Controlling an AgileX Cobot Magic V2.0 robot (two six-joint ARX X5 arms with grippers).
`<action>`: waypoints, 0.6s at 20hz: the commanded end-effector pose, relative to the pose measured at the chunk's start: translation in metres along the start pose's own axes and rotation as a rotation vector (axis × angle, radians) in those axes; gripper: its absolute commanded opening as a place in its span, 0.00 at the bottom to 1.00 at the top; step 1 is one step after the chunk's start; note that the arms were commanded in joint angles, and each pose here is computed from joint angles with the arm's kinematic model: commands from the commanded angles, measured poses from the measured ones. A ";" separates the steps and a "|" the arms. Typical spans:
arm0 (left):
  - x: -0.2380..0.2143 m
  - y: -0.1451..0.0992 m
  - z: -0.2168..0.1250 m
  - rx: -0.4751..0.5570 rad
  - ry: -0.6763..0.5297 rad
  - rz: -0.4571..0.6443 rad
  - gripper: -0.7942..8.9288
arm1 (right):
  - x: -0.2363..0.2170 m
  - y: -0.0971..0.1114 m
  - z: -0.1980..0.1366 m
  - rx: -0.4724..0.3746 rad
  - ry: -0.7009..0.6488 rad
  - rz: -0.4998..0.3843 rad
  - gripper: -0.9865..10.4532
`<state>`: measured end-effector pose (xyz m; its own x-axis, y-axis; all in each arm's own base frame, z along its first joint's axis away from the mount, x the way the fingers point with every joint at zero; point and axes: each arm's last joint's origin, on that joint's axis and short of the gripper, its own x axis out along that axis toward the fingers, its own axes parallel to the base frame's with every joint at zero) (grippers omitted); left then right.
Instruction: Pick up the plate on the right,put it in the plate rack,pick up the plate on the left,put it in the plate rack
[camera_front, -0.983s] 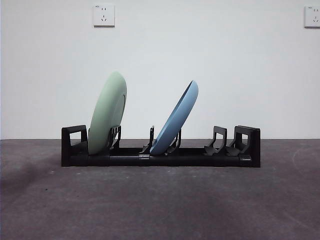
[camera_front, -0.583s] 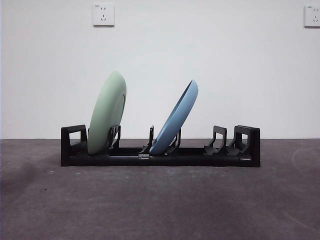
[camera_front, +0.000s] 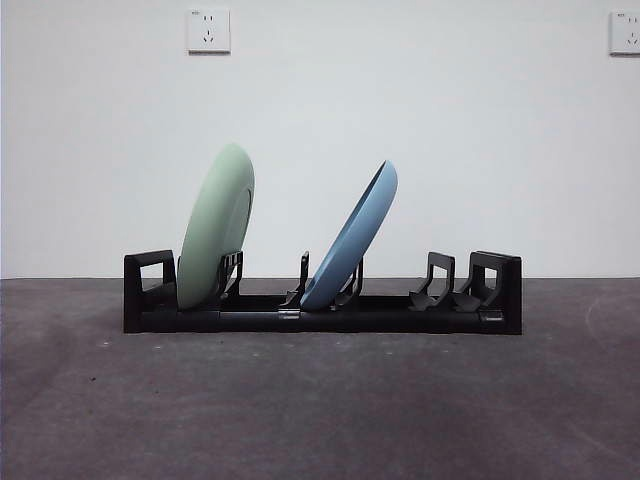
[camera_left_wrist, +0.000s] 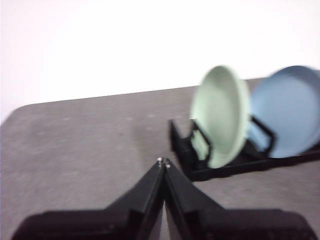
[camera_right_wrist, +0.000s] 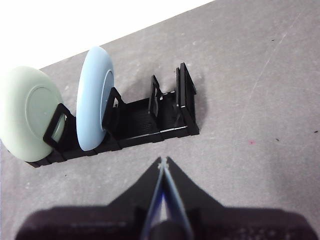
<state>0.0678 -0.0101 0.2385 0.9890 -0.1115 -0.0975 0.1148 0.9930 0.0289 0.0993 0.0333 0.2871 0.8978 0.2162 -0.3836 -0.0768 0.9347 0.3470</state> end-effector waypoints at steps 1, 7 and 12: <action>0.014 0.002 -0.033 0.004 -0.006 0.011 0.08 | 0.001 0.000 -0.001 0.006 -0.002 -0.001 0.09; 0.033 0.005 -0.081 -0.011 0.086 0.013 0.08 | 0.001 0.000 -0.001 0.005 0.002 -0.003 0.09; 0.036 0.005 -0.088 -0.012 0.096 0.013 0.08 | 0.001 0.000 -0.001 0.005 0.002 -0.003 0.09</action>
<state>0.0948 -0.0057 0.1522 0.9792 -0.0930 -0.1802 0.0975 0.9951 0.0167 0.0994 0.0334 0.2868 0.8965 0.2156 -0.3871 -0.0754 0.9351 0.3464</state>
